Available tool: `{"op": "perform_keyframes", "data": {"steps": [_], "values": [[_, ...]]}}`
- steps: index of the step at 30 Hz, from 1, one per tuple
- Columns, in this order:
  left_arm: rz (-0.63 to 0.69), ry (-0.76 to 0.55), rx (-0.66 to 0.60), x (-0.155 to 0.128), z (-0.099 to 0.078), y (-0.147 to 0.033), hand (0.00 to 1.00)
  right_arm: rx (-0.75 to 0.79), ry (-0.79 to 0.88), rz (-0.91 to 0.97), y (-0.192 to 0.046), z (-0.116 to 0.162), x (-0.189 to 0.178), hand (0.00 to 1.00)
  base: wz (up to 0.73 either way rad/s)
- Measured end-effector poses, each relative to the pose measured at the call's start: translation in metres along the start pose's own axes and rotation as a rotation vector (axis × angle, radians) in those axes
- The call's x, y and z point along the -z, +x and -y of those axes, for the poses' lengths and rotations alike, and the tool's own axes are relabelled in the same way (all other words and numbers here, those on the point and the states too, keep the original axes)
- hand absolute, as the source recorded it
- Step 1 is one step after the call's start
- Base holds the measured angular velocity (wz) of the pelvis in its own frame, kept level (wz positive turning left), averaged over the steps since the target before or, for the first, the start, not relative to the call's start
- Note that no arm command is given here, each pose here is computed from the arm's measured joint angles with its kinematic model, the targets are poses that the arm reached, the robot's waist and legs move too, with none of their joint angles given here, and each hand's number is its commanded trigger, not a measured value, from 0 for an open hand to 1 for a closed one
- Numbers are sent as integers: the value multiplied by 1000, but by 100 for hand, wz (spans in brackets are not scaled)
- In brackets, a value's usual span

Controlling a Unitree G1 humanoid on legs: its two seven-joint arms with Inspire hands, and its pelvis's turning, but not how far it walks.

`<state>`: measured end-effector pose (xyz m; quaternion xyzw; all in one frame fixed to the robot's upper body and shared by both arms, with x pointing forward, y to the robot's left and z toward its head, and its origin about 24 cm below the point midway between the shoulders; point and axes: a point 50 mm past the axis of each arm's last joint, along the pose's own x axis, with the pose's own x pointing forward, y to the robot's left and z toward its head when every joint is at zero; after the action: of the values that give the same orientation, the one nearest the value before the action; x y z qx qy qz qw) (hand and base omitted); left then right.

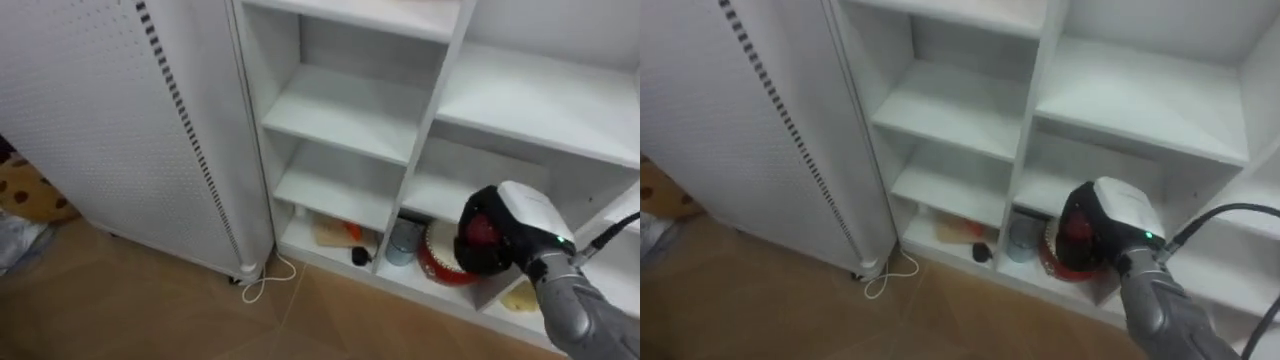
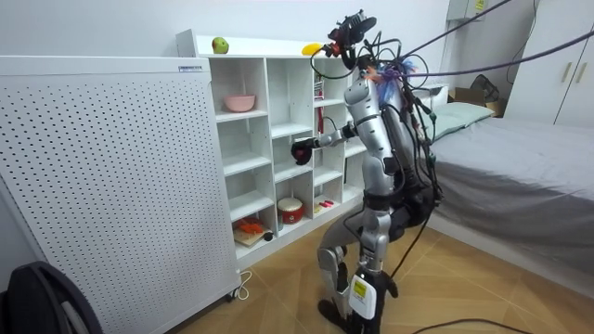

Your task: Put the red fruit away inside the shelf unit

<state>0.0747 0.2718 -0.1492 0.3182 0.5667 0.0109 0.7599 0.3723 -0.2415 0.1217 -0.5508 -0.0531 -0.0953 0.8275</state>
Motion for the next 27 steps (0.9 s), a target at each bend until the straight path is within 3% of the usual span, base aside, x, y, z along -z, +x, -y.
{"op": "perform_keyframes", "data": {"steps": [5,12,21,27], "values": [[7,11,-43,1,-14,1,0,68,-62,-45,2,9,12,100,12],[14,15,-67,1,-19,0,0,156,-94,-179,6,27,35,100,7],[-3,32,-123,6,-36,-1,0,276,-91,-177,23,57,23,100,4],[22,32,-123,6,-33,-4,0,322,-105,-191,23,65,26,100,0]]}}
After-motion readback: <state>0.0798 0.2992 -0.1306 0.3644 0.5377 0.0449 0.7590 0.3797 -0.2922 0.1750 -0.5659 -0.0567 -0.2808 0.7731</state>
